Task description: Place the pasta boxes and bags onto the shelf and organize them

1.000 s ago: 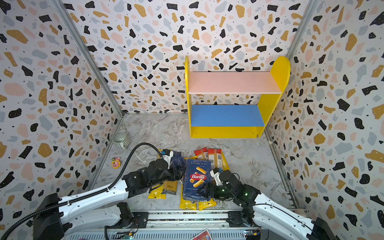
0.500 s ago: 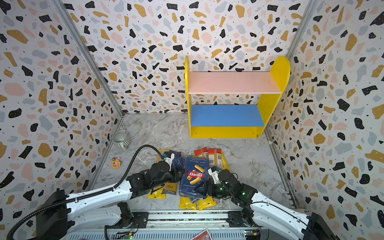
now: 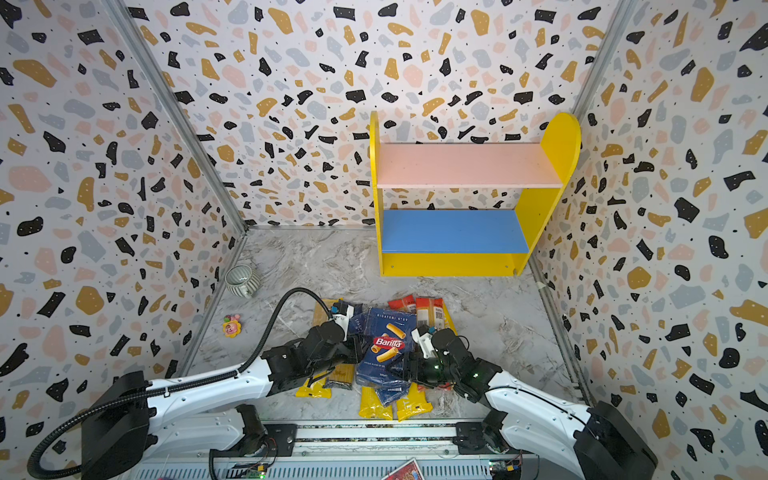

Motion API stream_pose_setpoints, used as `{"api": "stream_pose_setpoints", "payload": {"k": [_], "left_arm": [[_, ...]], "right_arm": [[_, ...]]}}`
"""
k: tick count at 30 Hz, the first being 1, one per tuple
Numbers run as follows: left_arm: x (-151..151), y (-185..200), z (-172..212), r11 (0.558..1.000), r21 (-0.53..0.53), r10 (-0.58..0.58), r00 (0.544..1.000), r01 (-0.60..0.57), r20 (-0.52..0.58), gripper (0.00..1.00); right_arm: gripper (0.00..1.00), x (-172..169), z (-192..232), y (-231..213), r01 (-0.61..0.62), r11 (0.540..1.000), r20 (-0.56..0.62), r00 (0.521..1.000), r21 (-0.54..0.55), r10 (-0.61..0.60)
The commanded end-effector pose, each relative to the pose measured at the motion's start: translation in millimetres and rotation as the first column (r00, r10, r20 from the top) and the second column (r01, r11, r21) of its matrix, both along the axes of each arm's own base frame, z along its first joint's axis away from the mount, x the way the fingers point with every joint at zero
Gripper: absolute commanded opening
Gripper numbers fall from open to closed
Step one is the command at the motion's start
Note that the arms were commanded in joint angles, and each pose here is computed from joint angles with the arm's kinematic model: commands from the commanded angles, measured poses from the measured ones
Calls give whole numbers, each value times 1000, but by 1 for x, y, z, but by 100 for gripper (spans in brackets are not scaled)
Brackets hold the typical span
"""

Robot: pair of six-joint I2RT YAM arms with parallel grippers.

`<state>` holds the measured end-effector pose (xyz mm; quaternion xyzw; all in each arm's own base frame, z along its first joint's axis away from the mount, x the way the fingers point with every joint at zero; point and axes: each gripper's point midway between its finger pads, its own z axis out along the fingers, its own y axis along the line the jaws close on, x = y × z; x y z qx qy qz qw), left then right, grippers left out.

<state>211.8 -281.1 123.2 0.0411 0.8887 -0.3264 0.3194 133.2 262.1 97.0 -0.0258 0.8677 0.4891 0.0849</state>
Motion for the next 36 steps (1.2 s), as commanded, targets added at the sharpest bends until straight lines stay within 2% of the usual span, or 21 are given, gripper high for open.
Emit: {"api": "stream_pose_setpoints", "payload": {"k": [1, 7, 11, 14, 15, 17, 25, 31, 33, 36], "left_arm": [[-16, -15, -7, 996, -36, -82, 996, 80, -42, 38], [-16, -15, -10, 996, -46, -83, 996, 81, -42, 37], [-16, -14, -11, 996, -46, -77, 996, 75, -39, 37], [-16, -14, -10, 995, -57, -79, 996, 77, -29, 37], [-16, -13, -10, 995, -61, -77, 997, 76, -28, 37], [-16, -14, -8, 995, -67, -77, 997, 75, -22, 37], [-14, -19, -3, 993, -88, -83, 996, 82, -11, 38], [-17, -22, -6, 989, -102, -105, 994, 103, -18, 37], [-17, -25, -4, 987, -119, -112, 994, 110, -8, 38], [-17, -24, -3, 987, -117, -107, 994, 106, -7, 38]], "right_arm": [[87, 18, 56, 28, -67, 984, 172, 984, 162, 38], [87, 26, 70, 33, -77, 972, 214, 976, 222, 28], [86, 35, 86, 25, -50, 954, 256, 966, 297, -29], [73, 42, 97, 21, -42, 949, 284, 957, 312, -51], [67, 43, 102, 22, -54, 947, 296, 954, 316, -44], [62, 42, 109, 26, -88, 944, 312, 950, 318, -17], [71, 44, 109, 42, -142, 926, 297, 954, 349, 35], [72, 47, 114, 55, -173, 915, 317, 947, 363, 54], [70, 50, 114, 56, -173, 916, 320, 946, 363, 52], [60, 50, 118, 58, -184, 912, 328, 943, 366, 58]]}}
